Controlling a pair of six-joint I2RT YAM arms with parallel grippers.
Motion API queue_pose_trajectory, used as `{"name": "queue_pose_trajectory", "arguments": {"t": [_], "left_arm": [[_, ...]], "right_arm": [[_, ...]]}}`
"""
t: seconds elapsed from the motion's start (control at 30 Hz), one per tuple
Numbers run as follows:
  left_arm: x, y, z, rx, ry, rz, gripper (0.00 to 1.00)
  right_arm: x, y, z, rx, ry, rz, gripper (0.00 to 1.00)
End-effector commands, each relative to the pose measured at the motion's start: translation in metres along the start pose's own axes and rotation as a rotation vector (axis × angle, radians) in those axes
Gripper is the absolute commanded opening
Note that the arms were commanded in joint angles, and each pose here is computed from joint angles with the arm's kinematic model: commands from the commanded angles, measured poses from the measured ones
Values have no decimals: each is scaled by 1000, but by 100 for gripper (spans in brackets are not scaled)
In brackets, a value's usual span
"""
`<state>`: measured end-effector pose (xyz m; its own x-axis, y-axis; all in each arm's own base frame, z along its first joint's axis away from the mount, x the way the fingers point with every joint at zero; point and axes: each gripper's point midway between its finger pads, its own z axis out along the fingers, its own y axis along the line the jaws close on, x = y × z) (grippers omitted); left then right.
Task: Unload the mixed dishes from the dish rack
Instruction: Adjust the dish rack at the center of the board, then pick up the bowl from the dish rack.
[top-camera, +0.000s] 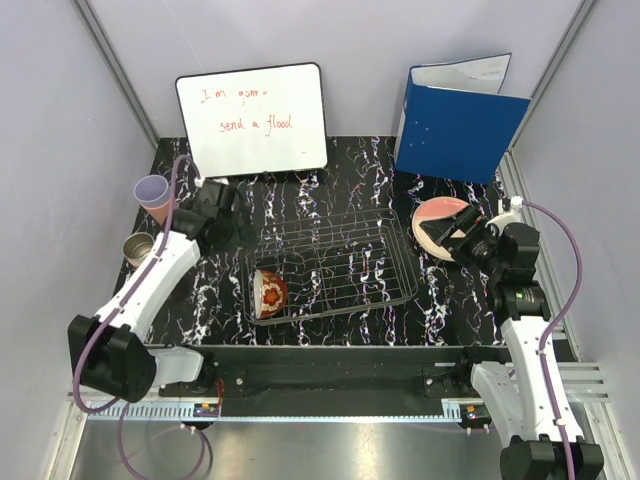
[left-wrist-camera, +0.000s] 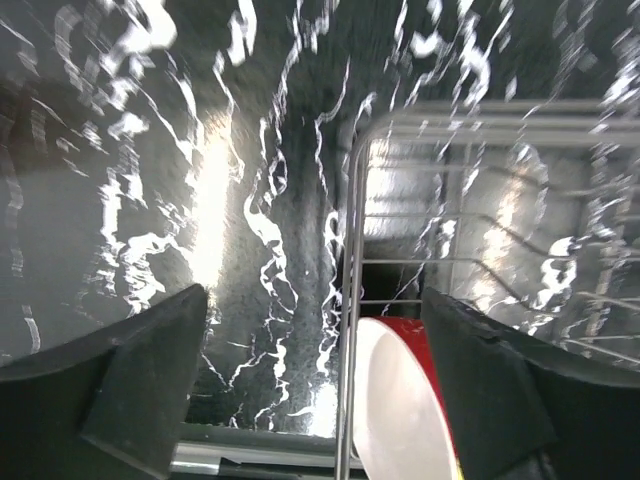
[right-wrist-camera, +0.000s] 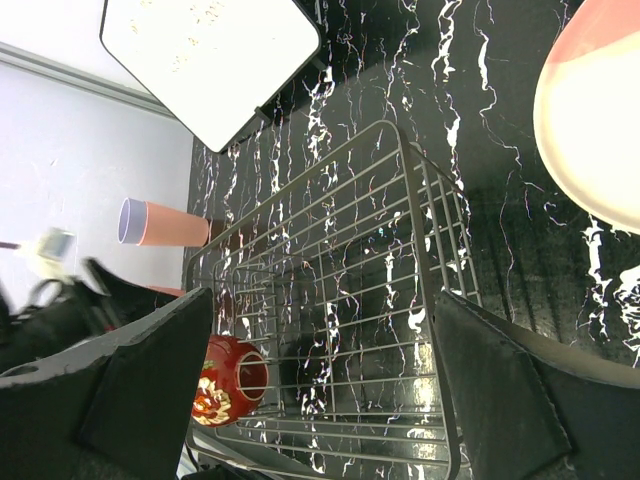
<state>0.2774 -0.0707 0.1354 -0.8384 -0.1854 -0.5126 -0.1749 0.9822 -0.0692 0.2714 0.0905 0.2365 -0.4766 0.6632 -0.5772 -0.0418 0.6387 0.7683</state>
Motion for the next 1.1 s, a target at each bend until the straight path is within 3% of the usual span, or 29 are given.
{"name": "queue_pose_trajectory", "arguments": {"t": [0.0,0.13,0.27,0.43,0.57,0.83,0.97,1.0,1.07], "left_arm": [[-55,-2,-48,16,-194,-75,96],[-67,-18,-89,157,-279,-120,95],[-50,-52,-115,355,-313,-84,90],[15,-77,-105,492,-257,-58,87],[53,-81,-83,498,-189,-60,86],[75,-92,-69,515,-137,-19,81],[89,-96,-59,512,-94,-3,70],[91,-97,-57,516,-91,-1,61],[96,-98,-53,514,-79,2,54]], "right_arm": [[-4,12,0,-47,-9,-26,99],[-3,11,0,-43,-9,-23,99],[-3,10,1,-43,-9,-26,99],[-3,9,3,-40,-4,-21,99],[-3,8,6,-38,2,-15,99],[-1,6,7,-35,7,-6,99],[-1,4,7,-28,8,-8,99],[0,4,8,-28,8,-7,99],[0,3,8,-25,13,-7,99]]}}
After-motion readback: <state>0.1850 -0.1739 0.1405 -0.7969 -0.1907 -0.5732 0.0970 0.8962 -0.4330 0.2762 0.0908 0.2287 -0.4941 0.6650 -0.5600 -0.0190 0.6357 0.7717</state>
